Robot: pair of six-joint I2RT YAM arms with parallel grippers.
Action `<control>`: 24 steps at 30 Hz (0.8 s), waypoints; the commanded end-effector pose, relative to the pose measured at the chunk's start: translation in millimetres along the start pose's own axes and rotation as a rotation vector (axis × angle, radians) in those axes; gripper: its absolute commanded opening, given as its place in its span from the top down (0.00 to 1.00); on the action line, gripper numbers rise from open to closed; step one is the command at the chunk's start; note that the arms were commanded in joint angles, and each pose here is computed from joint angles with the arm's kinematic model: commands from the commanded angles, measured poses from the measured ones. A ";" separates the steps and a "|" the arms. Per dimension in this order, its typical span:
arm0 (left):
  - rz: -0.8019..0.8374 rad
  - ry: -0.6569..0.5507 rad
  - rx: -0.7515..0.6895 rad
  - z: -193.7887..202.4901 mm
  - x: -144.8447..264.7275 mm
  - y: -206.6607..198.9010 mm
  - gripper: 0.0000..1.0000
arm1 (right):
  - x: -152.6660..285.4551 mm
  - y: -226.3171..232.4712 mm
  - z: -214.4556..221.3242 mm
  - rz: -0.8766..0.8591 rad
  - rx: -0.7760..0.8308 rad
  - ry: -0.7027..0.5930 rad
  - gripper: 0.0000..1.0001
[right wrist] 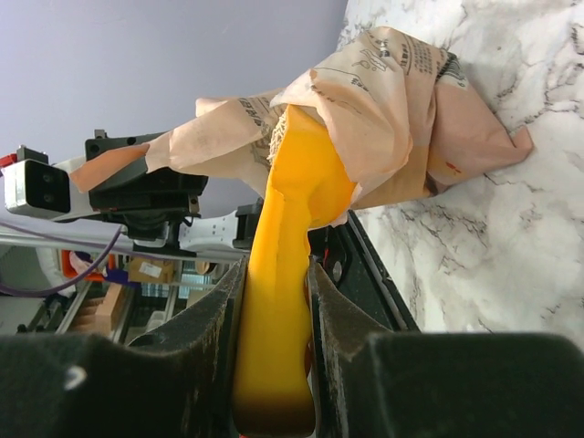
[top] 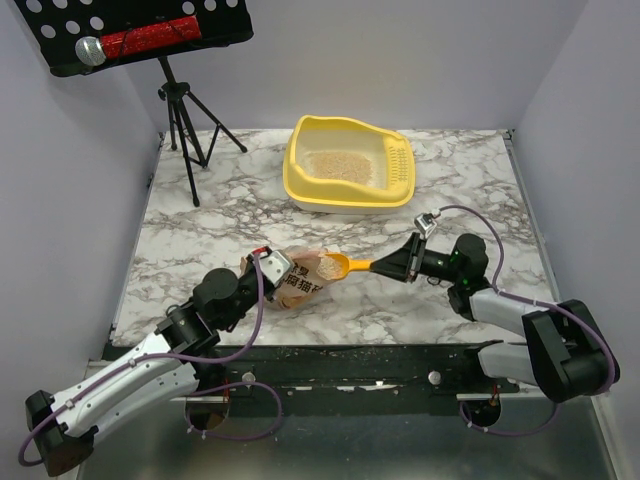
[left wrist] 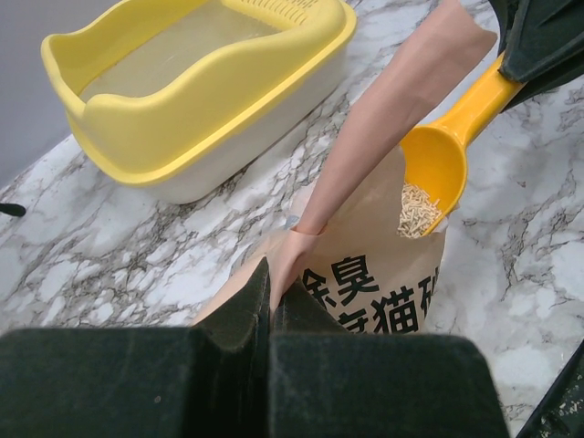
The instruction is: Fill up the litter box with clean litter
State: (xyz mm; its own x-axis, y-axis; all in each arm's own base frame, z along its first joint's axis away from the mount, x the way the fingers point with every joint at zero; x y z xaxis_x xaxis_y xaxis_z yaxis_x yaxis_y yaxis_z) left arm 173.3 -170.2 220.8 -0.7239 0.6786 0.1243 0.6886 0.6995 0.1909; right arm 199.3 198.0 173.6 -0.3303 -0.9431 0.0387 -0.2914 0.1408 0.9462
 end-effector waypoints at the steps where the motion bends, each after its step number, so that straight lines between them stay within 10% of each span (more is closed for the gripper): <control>1: 0.047 -0.081 0.018 -15.2 -2.9 -8.5 1.00 | 11.5 -6.5 3.2 0.014 0.005 -0.014 0.99; 24: 0.036 -0.133 0.020 -24.5 3.2 -5.6 1.00 | 35.0 -4.7 21.7 0.016 -0.053 -0.101 0.99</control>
State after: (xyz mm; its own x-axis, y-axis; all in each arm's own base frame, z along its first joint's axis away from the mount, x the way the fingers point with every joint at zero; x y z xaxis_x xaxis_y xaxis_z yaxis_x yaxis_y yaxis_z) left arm 169.2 -172.9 220.4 -0.7062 0.6994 0.1099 0.7058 0.6831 0.1877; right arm 172.5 173.7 164.5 -0.4069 -0.9132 0.0227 -0.2622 0.1406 0.9547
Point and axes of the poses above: each gripper's point midway between its finger pads, its own x axis back along the fingers, its own y axis along the line the jaws close on, z = x × y, the point moved 4 cm from there along x, back along the fingers, and after that the axes turned 2 degrees about x, right-handed, at the moved point
